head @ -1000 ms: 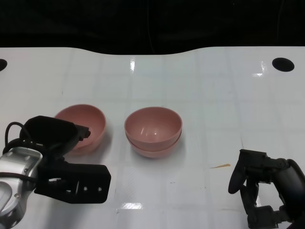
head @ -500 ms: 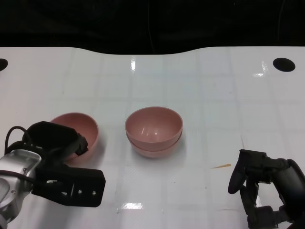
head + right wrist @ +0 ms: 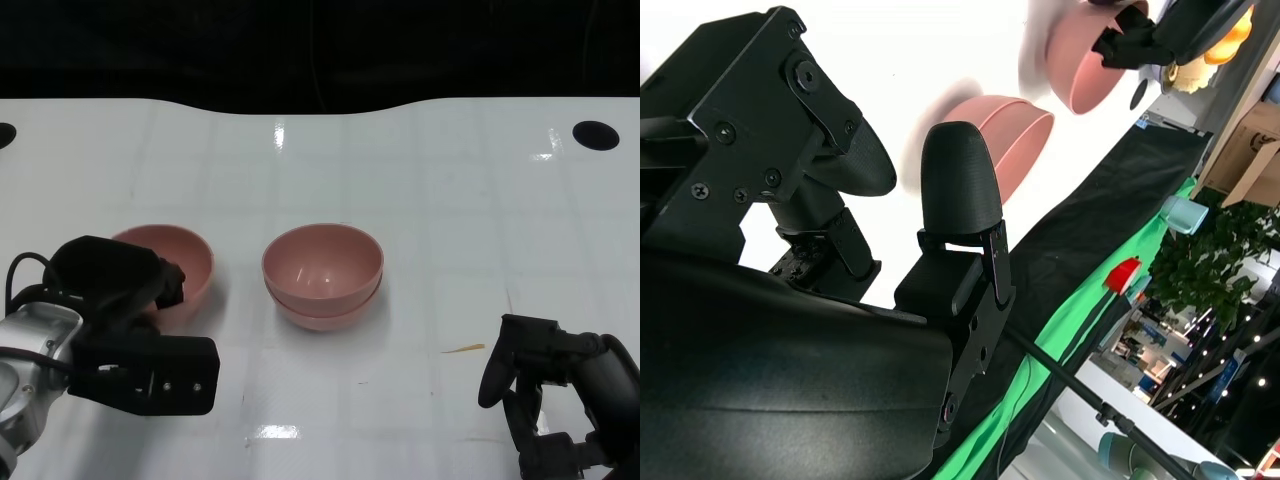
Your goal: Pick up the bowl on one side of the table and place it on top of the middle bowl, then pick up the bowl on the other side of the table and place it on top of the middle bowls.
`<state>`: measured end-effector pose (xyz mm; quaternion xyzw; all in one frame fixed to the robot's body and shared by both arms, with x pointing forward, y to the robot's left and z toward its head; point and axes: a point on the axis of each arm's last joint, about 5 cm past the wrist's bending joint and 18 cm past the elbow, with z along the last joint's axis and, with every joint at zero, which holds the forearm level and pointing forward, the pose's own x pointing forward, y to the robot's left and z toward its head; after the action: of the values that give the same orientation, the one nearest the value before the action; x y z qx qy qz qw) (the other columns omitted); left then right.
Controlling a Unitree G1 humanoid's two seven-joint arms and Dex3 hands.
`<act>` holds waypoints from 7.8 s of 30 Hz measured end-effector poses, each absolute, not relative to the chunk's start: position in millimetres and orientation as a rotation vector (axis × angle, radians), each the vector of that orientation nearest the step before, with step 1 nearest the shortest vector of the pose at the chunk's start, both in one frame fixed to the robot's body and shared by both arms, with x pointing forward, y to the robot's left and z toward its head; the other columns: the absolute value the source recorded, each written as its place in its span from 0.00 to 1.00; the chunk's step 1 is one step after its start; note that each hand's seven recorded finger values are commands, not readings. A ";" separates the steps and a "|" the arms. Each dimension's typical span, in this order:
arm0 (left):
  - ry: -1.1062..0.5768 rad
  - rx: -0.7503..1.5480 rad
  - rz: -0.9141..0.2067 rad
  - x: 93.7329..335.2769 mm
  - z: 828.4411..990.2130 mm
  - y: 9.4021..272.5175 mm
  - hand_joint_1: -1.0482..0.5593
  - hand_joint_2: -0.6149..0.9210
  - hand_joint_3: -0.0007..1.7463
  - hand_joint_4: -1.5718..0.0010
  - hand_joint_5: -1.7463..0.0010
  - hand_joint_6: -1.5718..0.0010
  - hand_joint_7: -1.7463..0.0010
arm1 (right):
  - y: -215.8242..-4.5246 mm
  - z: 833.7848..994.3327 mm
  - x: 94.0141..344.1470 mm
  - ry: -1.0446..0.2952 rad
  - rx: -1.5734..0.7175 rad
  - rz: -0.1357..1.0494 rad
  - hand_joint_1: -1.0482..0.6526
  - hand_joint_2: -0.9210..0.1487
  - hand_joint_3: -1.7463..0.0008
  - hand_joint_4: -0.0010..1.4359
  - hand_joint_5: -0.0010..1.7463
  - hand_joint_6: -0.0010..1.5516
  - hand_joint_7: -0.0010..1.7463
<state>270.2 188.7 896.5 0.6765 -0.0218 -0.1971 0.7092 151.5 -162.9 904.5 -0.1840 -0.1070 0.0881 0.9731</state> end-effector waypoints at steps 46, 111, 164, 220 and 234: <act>-0.260 1.411 -0.287 260.0 953.8 183.9 0.51 1.00 0.17 0.58 0.07 0.48 0.37 | -163.2 904.3 151.3 -0.216 -0.375 0.177 0.63 0.67 0.05 0.65 1.00 0.52 0.87; -0.519 1.311 -0.750 283.1 975.7 112.5 0.45 1.00 0.11 0.55 0.26 0.41 0.69 | -156.2 904.8 149.8 -0.220 -0.415 0.209 0.62 0.69 0.07 0.63 1.00 0.52 0.87; -0.540 1.461 -0.809 292.1 938.6 108.7 0.43 1.00 0.12 0.62 0.55 0.55 1.00 | -155.5 907.7 149.1 -0.223 -0.414 0.205 0.62 0.68 0.08 0.64 1.00 0.52 0.88; -0.606 0.966 -0.507 266.4 937.5 172.1 0.35 1.00 0.26 0.84 0.50 0.71 0.91 | -156.3 907.3 148.9 -0.218 -0.409 0.203 0.62 0.68 0.07 0.64 1.00 0.52 0.86; -0.692 0.490 -0.296 240.2 920.8 184.0 0.64 0.77 0.53 0.59 0.24 0.50 0.49 | -156.4 906.9 149.3 -0.216 -0.400 0.204 0.62 0.67 0.07 0.64 1.00 0.52 0.86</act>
<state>240.2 184.0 920.8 0.2370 -0.3343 -0.1429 0.9009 149.3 -156.4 906.9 -0.1977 -0.1070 0.1010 0.9691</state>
